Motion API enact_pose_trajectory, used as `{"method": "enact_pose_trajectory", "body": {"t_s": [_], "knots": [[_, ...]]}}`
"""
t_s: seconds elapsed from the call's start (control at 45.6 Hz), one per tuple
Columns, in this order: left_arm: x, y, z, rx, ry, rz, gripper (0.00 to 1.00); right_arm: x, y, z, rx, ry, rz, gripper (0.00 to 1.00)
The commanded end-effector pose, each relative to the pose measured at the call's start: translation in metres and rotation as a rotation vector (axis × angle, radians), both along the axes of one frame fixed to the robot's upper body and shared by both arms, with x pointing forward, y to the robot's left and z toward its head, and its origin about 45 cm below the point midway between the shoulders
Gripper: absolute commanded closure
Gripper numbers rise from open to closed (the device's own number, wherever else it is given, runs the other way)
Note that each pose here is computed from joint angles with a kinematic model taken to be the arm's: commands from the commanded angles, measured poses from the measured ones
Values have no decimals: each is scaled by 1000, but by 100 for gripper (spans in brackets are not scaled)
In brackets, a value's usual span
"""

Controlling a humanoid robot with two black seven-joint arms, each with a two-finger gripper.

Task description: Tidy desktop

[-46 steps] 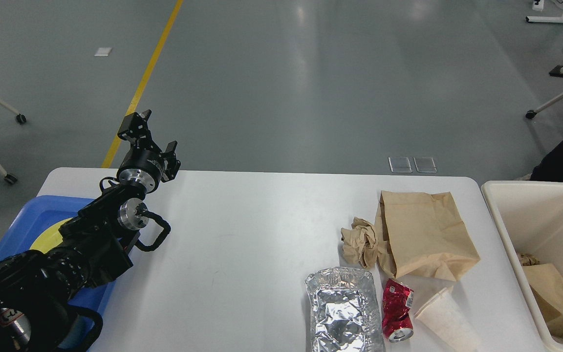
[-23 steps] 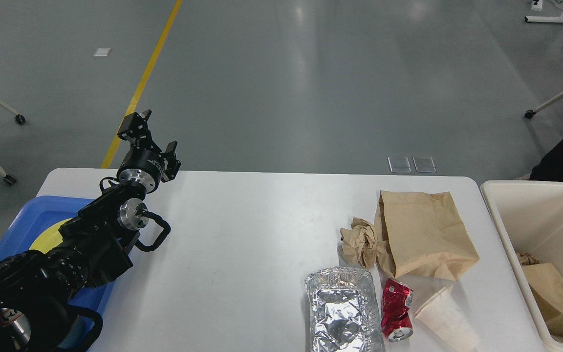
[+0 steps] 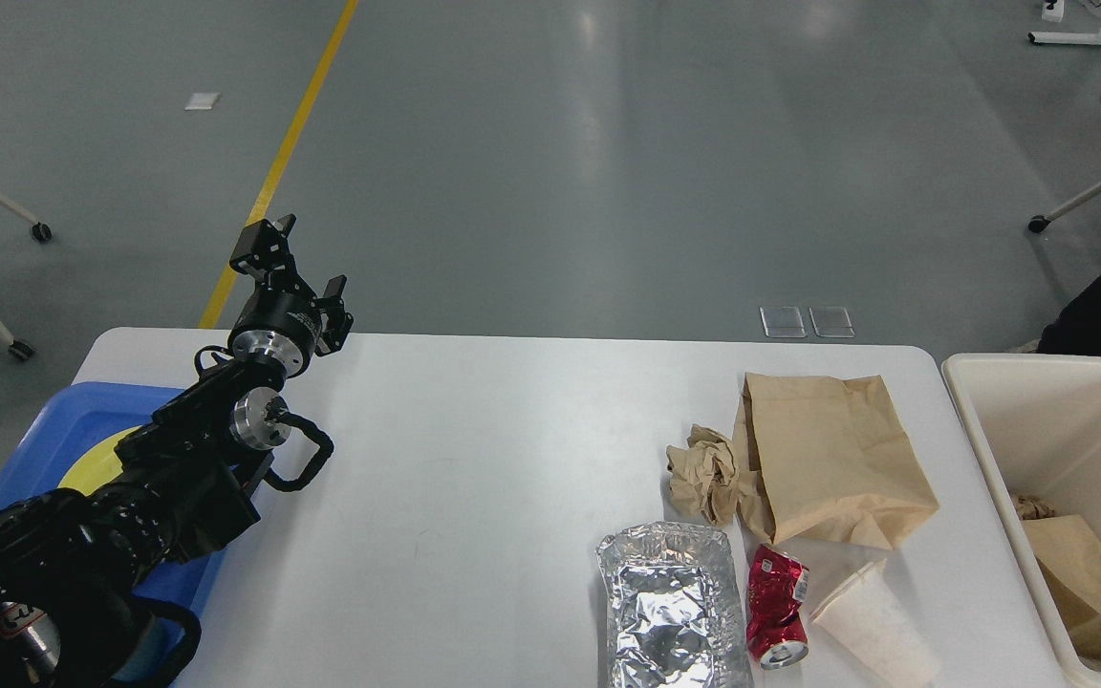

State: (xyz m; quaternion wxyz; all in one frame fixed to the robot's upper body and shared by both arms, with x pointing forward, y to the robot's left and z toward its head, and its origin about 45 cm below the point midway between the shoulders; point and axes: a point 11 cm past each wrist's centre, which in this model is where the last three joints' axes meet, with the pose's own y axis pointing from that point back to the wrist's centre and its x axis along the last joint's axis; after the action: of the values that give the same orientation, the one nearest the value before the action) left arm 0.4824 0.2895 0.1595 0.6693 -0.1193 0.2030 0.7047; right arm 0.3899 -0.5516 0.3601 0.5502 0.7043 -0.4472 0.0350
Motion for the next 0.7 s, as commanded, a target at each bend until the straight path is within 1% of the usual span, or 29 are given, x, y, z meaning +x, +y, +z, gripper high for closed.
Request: {"method": "enact_pose_trajectory", "body": {"t_s": [0.0, 0.395, 0.68], "knots": [[0, 0, 0, 1, 0, 1, 4, -3, -4, -1, 2, -2, -10, 0], [0, 0, 0, -1, 1, 0, 4, 1, 1, -2, 10, -8, -1, 0], [0, 0, 0, -1, 0, 0, 4, -2, 3, -21, 38, 9, -5, 0]]}}
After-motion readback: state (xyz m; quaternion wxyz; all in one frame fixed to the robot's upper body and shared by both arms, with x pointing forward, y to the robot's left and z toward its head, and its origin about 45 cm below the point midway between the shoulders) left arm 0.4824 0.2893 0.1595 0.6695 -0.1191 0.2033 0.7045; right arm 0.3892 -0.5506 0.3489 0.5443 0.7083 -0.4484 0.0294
